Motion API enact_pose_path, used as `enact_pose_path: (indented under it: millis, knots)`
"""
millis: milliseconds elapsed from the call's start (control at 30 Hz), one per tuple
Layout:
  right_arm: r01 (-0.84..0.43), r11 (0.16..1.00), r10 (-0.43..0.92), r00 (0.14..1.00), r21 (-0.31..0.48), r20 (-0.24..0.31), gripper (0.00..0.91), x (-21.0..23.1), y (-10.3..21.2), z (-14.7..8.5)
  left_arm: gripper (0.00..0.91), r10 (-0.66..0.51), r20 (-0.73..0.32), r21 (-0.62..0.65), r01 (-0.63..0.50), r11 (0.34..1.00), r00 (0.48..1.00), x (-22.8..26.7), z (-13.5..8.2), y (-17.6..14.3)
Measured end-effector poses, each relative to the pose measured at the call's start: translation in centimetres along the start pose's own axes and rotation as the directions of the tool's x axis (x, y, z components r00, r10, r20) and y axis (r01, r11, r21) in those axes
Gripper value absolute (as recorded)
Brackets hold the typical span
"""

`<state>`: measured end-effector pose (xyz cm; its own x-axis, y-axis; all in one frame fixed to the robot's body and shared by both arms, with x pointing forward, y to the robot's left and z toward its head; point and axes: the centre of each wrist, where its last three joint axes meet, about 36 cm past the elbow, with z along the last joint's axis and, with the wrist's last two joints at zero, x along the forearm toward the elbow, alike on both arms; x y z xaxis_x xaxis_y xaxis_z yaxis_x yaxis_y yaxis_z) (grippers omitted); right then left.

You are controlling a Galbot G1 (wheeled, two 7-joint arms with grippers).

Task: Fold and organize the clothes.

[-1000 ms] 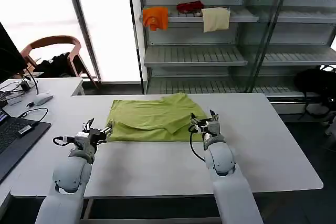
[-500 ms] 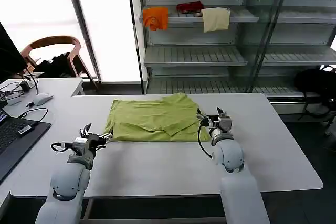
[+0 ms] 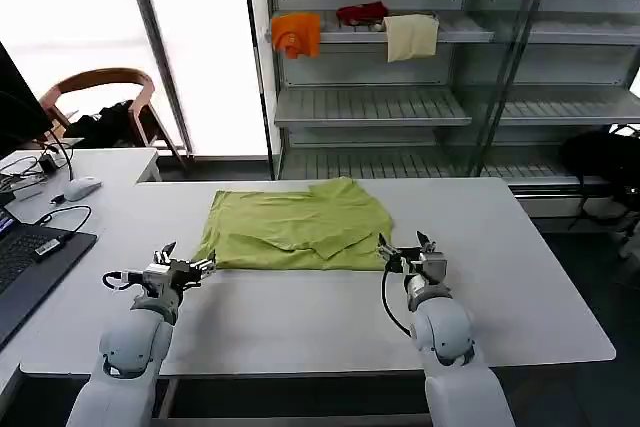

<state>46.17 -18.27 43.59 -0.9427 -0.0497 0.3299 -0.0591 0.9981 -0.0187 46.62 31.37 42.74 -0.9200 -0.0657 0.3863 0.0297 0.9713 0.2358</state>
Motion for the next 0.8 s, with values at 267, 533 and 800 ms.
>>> enact_pose_path:
  millis: [267, 533, 800]
  knots:
    - [0.024, 1.000, -0.024, 0.999, 0.006, -0.033, 0.655, 0.1, 1.0, 1.3, 0.907, 0.010, -0.029, 0.022, -0.009, 1.000, 1.000, -1.0, 0.6, 0.5]
    - [0.034, 0.999, -0.032, 0.998, 0.039, -0.051, 0.000, 0.1, 1.6, 2.0, 0.020, 0.034, -0.055, 0.040, -0.032, 0.999, 0.998, -1.7, 1.5, 0.3]
    - [0.037, 0.998, -0.034, 0.998, 0.053, -0.046, 0.000, 0.5, 1.9, 2.0, 0.010, 0.059, -0.067, 0.058, -0.055, 0.997, 0.996, -1.9, 2.0, 0.5]
